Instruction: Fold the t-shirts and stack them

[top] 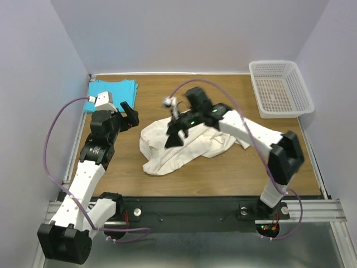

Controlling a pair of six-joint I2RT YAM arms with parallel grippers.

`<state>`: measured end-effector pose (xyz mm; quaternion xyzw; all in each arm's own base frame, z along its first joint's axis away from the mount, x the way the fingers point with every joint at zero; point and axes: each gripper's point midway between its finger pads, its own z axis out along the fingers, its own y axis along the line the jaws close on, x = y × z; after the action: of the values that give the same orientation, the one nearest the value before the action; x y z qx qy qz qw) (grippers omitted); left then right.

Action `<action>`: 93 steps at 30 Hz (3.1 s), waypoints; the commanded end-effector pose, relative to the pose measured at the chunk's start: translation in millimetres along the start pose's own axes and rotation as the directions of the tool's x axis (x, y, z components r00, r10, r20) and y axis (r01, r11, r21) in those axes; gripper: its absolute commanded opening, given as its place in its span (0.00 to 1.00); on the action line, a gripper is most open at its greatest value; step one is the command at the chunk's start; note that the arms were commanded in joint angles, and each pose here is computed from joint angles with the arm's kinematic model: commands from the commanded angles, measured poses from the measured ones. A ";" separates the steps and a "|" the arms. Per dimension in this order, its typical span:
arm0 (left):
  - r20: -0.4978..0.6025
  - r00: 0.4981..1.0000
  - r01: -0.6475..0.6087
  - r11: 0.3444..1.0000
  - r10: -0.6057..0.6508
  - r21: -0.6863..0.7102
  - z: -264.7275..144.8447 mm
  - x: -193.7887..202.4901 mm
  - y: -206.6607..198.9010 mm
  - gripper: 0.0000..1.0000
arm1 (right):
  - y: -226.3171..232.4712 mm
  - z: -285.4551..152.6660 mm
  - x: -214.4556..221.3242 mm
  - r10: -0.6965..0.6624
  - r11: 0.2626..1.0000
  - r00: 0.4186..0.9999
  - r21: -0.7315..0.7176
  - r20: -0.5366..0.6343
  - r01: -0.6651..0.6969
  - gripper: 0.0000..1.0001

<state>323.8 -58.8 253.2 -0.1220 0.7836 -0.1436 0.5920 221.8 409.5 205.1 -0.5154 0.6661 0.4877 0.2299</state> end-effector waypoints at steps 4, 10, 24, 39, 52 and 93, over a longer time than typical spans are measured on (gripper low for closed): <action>-0.240 0.969 0.109 0.966 -0.052 0.232 26.3 61.9 -42.4 0.91 | -142.6 -179.9 14.0 0.013 0.776 0.997 0.628 0.070 -0.055 0.86; -0.385 0.919 -0.006 0.979 0.085 0.203 91.7 107.0 -54.3 0.91 | -213.0 -264.0 88.4 0.230 0.541 0.963 0.803 0.143 -0.248 0.84; -0.499 0.834 -0.138 0.964 0.236 0.225 154.9 156.6 -69.3 0.90 | -194.9 -253.0 149.0 0.105 0.697 0.975 0.714 -0.197 0.070 0.82; -0.519 0.818 -0.140 0.961 0.249 0.240 164.7 164.3 -74.7 0.88 | -187.4 -230.4 136.9 -0.242 0.789 0.911 0.480 -0.333 0.385 0.68; -0.490 0.838 -0.135 0.961 0.240 0.240 148.2 155.8 -72.8 0.88 | -138.0 -134.6 121.0 0.002 0.902 0.994 0.429 -0.107 0.044 0.64; -0.452 0.841 -0.179 0.941 0.297 0.286 159.5 147.8 -79.3 0.88 | 42.1 -87.3 142.7 -0.328 0.928 0.820 0.002 -0.469 0.373 0.67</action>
<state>427.6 -196.3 81.2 0.0650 0.9096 -0.1885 0.3646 81.1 275.3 103.2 -0.7086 0.5946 0.3758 0.0561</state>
